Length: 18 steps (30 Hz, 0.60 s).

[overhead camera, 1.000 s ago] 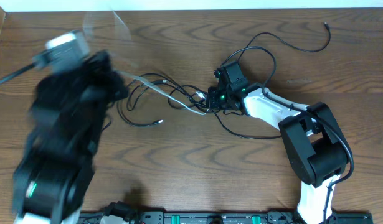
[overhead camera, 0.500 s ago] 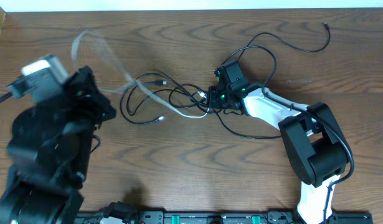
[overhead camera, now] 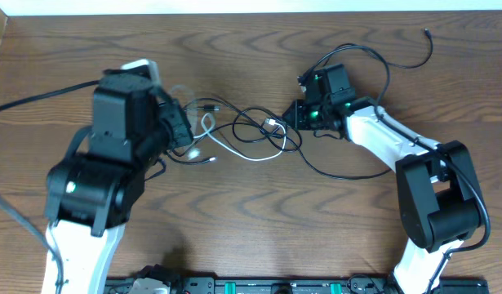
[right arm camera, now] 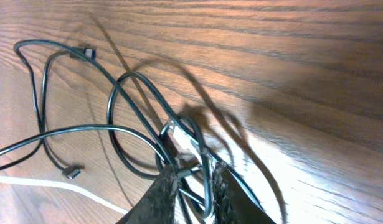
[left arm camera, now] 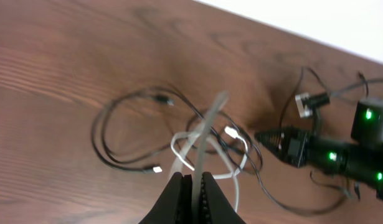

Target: Untangle cables

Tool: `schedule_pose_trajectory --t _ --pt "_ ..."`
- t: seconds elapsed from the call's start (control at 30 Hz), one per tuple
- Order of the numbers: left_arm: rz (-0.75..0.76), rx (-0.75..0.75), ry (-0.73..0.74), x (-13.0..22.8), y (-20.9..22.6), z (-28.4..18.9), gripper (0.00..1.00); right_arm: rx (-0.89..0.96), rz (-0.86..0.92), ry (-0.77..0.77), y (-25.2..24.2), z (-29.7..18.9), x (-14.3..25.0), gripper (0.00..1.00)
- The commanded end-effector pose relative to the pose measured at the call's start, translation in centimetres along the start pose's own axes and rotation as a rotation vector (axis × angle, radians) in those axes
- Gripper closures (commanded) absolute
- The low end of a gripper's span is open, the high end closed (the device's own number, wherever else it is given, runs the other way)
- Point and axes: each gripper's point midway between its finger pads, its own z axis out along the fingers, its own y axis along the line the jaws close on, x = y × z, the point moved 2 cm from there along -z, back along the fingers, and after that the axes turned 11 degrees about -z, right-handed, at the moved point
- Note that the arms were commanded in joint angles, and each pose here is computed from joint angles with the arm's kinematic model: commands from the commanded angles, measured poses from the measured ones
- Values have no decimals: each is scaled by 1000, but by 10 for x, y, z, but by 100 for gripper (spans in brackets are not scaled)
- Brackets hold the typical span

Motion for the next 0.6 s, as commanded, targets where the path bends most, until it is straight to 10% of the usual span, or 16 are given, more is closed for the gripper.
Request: schedule_pose_trajectory --t 0.0,0.57 --pt "14 46 130 16 -11 20 93 -112 -112 -13 16 -10 -8 79" --pt "103 -18 504 84 -19 85 93 74 -41 149 2 -3 34 83"
